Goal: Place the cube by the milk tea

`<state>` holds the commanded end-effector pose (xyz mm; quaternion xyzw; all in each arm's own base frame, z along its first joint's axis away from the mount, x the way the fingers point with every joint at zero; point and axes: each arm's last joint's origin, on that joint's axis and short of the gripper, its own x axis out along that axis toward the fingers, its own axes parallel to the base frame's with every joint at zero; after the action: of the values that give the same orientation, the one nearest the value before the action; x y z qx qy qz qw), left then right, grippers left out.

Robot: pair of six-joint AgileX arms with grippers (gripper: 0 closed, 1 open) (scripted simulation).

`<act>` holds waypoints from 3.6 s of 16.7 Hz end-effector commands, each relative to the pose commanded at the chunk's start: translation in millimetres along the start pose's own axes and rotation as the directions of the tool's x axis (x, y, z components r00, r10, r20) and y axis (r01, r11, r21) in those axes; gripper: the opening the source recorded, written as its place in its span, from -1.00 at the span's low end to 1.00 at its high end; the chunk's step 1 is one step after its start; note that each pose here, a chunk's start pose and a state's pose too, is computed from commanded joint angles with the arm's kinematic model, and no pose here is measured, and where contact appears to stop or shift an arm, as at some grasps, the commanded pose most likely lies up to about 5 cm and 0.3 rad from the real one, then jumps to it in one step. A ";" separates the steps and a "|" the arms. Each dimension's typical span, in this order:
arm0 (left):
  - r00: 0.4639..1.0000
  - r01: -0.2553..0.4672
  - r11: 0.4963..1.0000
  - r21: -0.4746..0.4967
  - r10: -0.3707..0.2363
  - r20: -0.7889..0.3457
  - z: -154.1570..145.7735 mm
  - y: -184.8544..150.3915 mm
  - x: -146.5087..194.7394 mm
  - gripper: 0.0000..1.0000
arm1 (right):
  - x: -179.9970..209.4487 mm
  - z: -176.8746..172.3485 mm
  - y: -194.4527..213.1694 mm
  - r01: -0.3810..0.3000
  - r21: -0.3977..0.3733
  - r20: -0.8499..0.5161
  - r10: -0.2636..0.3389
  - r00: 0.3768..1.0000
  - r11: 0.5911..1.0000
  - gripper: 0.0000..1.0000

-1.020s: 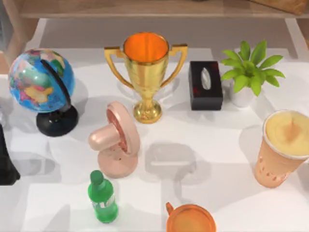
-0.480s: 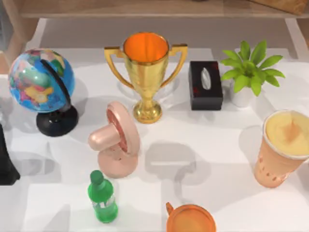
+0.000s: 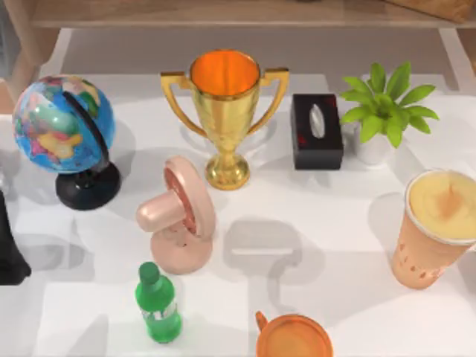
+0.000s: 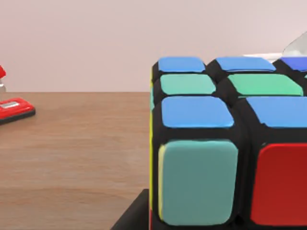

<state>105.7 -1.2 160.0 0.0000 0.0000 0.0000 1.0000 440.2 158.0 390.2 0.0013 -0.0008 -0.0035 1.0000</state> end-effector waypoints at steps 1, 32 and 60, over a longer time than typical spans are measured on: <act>1.000 0.000 1.000 0.000 0.000 0.000 0.0 0.0 0.0 1.00 | 0.1 2.3 0.0 0.000 0.000 0.000 0.000 1.000 1.000 -1.00; 1.000 0.000 1.000 0.000 0.000 0.000 0.0 0.0 0.0 1.00 | -158.0 -180.0 101.1 -0.020 0.027 -0.998 0.028 0.050 0.999 -1.00; 1.000 0.000 1.000 0.000 0.000 0.000 0.0 0.0 0.0 1.00 | -155.8 -198.8 101.2 0.003 0.013 -1.000 0.013 0.021 1.000 -1.00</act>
<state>105.7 -1.2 160.0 0.0000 0.0000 0.0000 1.0000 285.4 260.8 191.4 0.0091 0.6989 0.0022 0.7152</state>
